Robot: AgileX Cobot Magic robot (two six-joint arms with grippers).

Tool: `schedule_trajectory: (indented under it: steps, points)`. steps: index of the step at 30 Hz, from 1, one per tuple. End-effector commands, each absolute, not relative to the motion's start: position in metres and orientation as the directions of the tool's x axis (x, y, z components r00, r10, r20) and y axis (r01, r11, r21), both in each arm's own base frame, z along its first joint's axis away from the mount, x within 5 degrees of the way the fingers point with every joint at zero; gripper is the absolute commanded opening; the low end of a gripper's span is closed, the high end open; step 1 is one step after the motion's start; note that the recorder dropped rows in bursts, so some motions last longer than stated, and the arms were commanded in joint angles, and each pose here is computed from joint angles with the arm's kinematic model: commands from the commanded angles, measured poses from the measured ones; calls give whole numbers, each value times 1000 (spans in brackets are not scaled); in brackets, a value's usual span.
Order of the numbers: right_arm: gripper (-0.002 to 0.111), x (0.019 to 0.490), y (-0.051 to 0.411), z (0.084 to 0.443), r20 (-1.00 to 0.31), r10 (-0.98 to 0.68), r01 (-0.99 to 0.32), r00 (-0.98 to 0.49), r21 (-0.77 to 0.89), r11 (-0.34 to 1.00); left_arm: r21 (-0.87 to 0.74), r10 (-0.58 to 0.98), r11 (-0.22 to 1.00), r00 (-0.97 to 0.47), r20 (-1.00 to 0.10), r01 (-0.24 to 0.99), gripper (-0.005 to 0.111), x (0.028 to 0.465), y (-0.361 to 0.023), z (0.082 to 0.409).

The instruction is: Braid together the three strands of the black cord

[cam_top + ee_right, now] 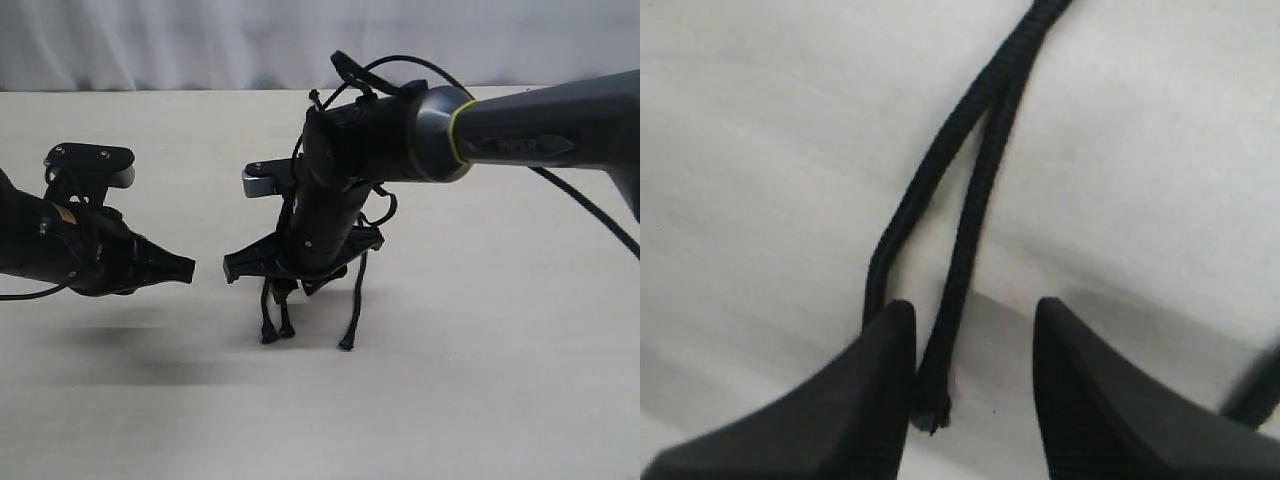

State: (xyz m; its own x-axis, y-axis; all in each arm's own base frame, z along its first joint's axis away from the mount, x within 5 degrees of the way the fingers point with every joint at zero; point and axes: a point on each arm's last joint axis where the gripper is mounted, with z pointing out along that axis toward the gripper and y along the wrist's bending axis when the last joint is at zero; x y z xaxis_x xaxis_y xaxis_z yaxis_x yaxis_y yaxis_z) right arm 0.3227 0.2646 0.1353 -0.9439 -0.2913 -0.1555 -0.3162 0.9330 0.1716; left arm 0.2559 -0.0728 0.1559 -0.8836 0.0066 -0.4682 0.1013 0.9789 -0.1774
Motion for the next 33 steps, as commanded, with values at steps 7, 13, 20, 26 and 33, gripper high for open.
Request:
schedule_trajectory:
  steps: [7,13,20,26,33]
  points:
    - [10,321,258,102,-51,-350,-353,-935,72,933,-176,16,978,-875,-483,115,0,256,-75,159]
    - [4,322,252,141,-112,-379,-386,-919,50,921,-175,15,978,-873,-487,115,0,257,-75,159]
    - [4,327,226,164,-98,-431,-424,-897,-83,902,-174,23,978,-882,-471,118,0,255,-75,157]
    - [4,333,191,139,-35,-374,-368,-927,-110,923,-176,25,977,-887,-461,119,0,254,-75,156]
    - [4,324,193,116,-64,-310,-312,-949,26,950,-147,138,960,-861,-490,237,0,250,-94,157]
